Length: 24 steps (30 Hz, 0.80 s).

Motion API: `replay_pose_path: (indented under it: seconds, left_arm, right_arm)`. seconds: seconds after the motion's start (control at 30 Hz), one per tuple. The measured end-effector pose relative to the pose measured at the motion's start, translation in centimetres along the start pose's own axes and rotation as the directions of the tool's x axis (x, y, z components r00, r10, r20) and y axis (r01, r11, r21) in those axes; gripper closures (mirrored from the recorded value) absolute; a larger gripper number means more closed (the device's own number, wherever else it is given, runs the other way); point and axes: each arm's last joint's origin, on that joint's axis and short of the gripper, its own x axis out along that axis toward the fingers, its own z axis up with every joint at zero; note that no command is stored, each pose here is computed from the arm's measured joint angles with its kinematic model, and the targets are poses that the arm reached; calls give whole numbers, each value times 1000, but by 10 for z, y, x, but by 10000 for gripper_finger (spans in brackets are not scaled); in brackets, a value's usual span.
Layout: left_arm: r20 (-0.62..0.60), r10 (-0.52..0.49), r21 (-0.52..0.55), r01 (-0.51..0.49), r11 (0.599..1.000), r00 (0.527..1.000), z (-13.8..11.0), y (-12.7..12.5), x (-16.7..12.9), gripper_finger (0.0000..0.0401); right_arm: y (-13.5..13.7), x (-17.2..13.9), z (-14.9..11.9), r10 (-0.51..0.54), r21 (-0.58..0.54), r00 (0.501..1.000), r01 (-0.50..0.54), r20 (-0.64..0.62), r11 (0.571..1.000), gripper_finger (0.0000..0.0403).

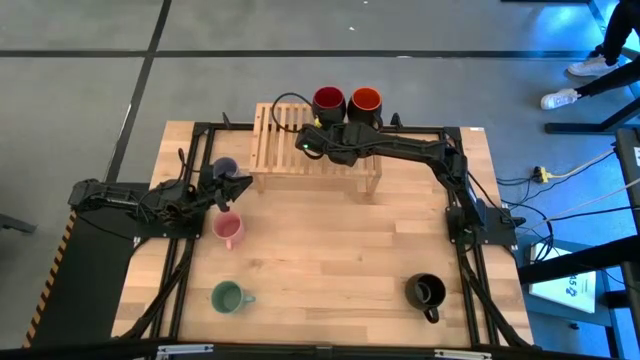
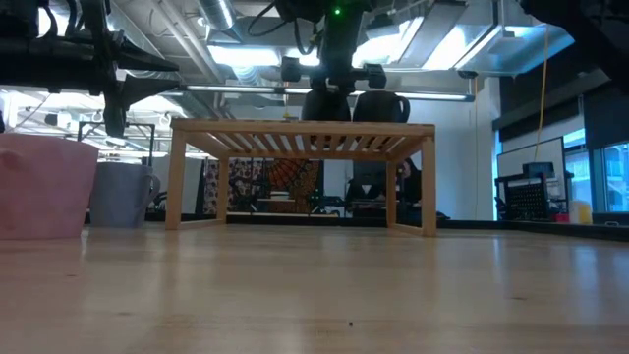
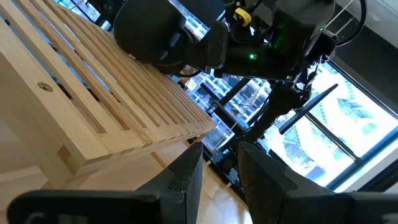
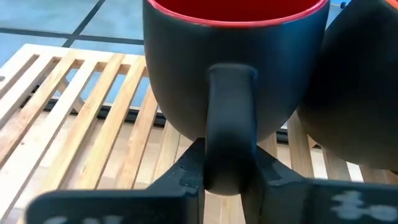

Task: Place coffee mugs
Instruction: Put the top black red mugs on the shelf, then adjust the black orange mugs on the shelf

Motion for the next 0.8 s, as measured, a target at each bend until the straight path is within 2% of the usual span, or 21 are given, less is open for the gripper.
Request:
replay_pose_path:
  seconds: [0.23,0.4,0.6,0.8]
  left_arm:
    - [1,0,0,0,1000,1000,0,0,0,304]
    - [1,0,0,0,1000,1000,0,0,0,304]
    - [1,0,0,0,1000,1000,0,0,0,304]
    - [-21,-26,0,26,1000,999,-1,-1,0,304]
  right_arm:
    - [1,-2,2,13,8,1000,-13,8,1000,235]
    - [2,-3,0,36,4,999,-36,-28,999,180]
    - [5,-31,7,78,-23,996,-79,-45,997,156]
    - [-3,-75,26,162,-72,977,-173,-141,982,155]
